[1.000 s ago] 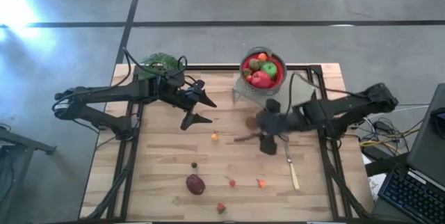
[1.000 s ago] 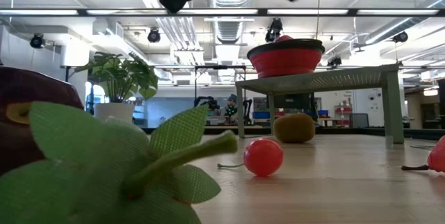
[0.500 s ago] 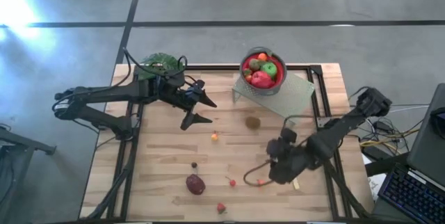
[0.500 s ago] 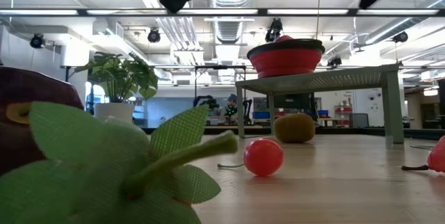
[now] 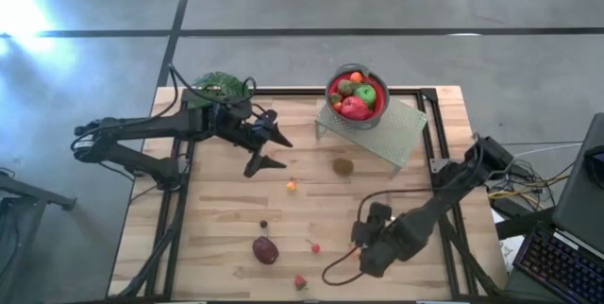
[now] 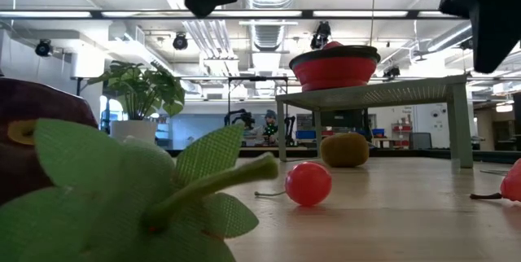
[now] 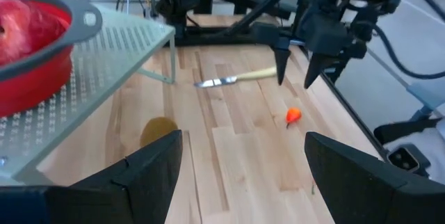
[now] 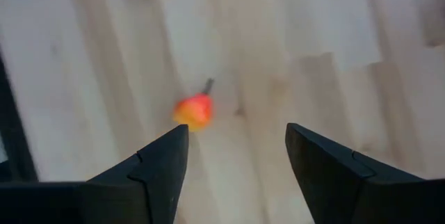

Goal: Pick & Place Fruit
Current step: Put the yellow pear into the red strainer bowl

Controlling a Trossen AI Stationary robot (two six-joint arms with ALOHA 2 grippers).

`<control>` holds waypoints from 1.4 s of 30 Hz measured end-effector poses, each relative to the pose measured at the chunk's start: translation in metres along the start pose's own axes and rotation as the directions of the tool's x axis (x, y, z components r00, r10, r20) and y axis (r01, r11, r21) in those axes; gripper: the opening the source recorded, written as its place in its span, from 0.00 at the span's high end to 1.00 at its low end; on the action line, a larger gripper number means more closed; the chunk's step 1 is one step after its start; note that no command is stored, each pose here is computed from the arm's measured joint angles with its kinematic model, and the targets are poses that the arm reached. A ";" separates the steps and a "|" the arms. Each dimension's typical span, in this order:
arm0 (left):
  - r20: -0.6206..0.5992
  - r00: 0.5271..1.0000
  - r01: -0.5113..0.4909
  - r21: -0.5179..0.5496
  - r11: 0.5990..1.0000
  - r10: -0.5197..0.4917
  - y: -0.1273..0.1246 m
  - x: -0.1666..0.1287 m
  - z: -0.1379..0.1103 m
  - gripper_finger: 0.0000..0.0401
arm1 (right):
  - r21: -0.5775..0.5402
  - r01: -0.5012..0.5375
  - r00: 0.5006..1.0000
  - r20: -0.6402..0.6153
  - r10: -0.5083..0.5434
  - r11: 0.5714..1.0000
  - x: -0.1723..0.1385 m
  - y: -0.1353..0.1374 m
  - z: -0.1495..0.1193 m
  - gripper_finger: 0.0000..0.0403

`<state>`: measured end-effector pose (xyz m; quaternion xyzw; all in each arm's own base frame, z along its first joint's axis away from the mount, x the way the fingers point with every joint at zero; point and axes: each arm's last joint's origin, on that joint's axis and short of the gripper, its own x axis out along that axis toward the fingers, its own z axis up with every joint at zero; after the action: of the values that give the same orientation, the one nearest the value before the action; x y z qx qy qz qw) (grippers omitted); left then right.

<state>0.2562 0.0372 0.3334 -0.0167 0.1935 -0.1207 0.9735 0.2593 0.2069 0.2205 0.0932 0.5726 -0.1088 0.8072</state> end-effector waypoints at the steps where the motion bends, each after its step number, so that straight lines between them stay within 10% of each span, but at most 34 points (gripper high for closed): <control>1: -0.010 1.000 0.001 0.000 1.000 -0.001 0.000 0.000 -0.001 0.23 | 0.003 -0.015 1.000 0.001 0.015 1.000 0.002 0.002 0.001 0.40; 15: -0.061 0.998 0.005 -0.020 1.000 -0.007 -0.001 0.000 -0.006 0.23 | -0.004 -0.034 0.999 -0.019 0.034 0.999 0.036 0.019 0.000 0.37; 42: -0.073 0.997 0.007 -0.025 1.000 -0.008 -0.001 0.000 -0.008 0.23 | -0.039 -0.011 0.992 -0.124 0.006 0.999 0.083 0.030 -0.010 0.66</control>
<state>0.2529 0.0364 0.3266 -0.0251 0.2304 -0.1225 0.9650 0.2856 0.2326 0.1392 0.0860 0.6234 -0.0880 0.7722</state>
